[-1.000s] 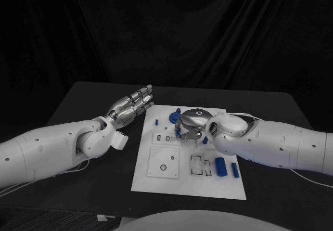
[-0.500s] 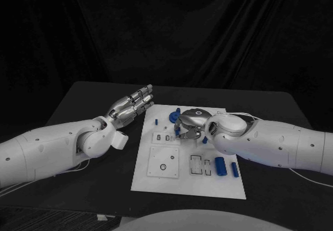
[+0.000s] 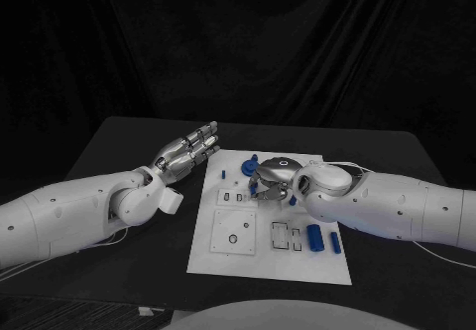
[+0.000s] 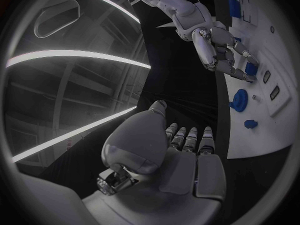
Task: Assemble the parts on the task board
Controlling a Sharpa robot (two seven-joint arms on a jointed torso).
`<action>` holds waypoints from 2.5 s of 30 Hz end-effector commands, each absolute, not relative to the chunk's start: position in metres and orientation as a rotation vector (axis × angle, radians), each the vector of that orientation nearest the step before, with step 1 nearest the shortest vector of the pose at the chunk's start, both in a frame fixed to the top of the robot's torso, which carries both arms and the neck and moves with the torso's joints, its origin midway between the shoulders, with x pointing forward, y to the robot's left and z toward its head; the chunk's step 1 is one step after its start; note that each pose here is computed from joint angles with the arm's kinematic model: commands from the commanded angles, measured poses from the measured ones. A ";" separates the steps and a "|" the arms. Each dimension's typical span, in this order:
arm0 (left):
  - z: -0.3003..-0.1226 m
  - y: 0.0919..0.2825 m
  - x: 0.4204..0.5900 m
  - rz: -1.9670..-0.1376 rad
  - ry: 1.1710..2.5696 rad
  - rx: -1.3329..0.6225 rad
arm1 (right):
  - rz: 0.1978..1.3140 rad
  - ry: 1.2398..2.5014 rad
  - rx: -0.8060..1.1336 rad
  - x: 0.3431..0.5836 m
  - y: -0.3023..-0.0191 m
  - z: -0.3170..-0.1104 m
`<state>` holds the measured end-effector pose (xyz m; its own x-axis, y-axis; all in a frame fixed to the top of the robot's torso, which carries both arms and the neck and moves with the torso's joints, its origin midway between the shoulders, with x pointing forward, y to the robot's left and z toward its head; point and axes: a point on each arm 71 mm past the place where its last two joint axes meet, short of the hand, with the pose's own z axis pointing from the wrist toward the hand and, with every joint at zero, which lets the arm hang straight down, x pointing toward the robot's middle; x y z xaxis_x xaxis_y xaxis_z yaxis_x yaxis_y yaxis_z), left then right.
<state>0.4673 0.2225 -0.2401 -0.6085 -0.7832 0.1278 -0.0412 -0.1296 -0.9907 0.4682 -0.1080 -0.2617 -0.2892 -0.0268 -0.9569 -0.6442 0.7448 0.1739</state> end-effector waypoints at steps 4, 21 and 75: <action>-0.240 0.221 0.467 -1.812 1.600 -0.918 | 0.646 1.806 -0.545 0.467 -0.109 -0.266; -0.240 0.223 0.467 -1.802 1.601 -0.923 | 0.696 1.706 -0.516 0.465 -0.118 -0.258; -0.187 0.205 0.508 -0.633 2.352 -0.278 | 0.532 1.574 -0.331 0.465 -0.249 -0.192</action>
<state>0.5067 0.2026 -0.1821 -0.7313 -0.4717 -0.4927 -0.0337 0.7464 -0.6646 0.4636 -0.2449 -0.1883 -0.0565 0.1243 -0.9906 -0.5492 0.8247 0.1348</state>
